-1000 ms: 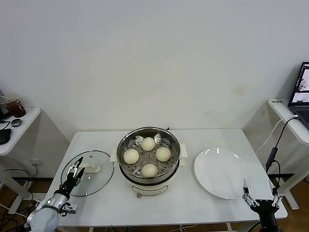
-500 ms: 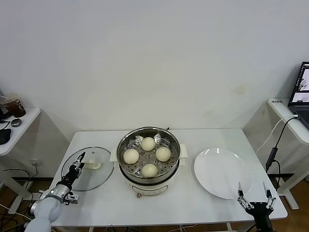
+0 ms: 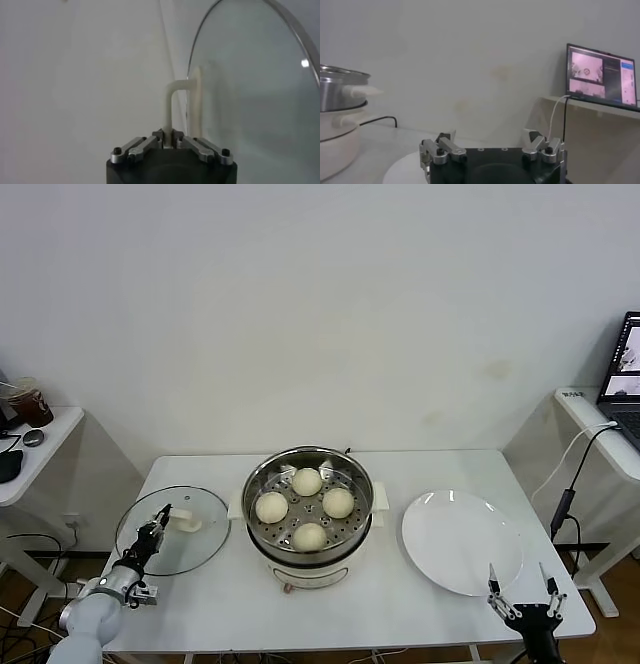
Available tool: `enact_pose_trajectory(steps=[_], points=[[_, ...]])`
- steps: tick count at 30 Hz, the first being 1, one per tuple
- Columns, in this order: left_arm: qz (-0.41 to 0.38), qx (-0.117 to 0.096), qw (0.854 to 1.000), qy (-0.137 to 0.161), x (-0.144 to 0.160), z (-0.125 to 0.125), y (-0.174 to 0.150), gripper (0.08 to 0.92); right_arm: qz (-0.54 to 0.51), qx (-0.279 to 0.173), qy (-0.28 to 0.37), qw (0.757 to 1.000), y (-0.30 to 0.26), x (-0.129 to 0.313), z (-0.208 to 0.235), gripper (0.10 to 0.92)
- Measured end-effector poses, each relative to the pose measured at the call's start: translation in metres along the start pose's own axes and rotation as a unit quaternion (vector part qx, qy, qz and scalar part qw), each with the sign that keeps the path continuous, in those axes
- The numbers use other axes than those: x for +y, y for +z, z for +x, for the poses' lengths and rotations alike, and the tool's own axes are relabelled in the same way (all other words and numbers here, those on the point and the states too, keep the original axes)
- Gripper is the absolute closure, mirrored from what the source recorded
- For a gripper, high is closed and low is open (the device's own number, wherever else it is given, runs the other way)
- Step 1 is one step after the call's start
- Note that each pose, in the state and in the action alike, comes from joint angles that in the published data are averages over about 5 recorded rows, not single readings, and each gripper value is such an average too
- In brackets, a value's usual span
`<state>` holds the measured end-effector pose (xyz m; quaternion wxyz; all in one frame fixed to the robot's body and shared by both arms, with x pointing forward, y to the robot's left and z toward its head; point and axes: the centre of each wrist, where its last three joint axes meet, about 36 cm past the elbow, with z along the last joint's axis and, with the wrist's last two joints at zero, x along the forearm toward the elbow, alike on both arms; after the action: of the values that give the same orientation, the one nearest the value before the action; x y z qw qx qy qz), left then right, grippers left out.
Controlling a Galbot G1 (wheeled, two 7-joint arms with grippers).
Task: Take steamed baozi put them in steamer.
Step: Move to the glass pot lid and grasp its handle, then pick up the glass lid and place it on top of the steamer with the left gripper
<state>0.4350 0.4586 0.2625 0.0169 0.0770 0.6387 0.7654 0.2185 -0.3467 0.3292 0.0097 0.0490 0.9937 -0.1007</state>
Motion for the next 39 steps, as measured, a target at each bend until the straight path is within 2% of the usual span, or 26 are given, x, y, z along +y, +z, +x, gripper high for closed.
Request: enact_pose_trajectory(steps=[6, 11, 17, 22, 29, 39], points=[[0.006, 0.015, 1.000, -0.024, 0.016, 0.018, -0.006, 0.849, 0.001, -0.001, -0.006, 1.000, 0.000, 0.001, -0.001, 0.200], [0.014, 0.048, 0.998, -0.042, 0.041, 0.045, -0.018, 0.849, 0.001, -0.001, -0.013, 1.000, 0.001, 0.003, -0.002, 0.200], [0.036, 0.095, 0.993, -0.052, 0.089, 0.079, -0.041, 0.849, 0.002, -0.001, -0.021, 1.000, 0.004, 0.005, -0.004, 0.200], [0.069, 0.115, 0.989, -0.066, 0.144, 0.094, -0.068, 0.849, 0.003, 0.000, -0.028, 1.000, 0.008, 0.009, -0.005, 0.200], [0.114, 0.112, 0.984, -0.078, 0.203, 0.100, -0.113, 0.849, 0.003, 0.005, -0.033, 0.999, 0.015, 0.021, -0.008, 0.200], [0.155, 0.078, 0.983, -0.062, 0.235, 0.080, -0.183, 0.849, 0.017, 0.016, -0.037, 0.999, 0.030, 0.041, -0.016, 0.200]])
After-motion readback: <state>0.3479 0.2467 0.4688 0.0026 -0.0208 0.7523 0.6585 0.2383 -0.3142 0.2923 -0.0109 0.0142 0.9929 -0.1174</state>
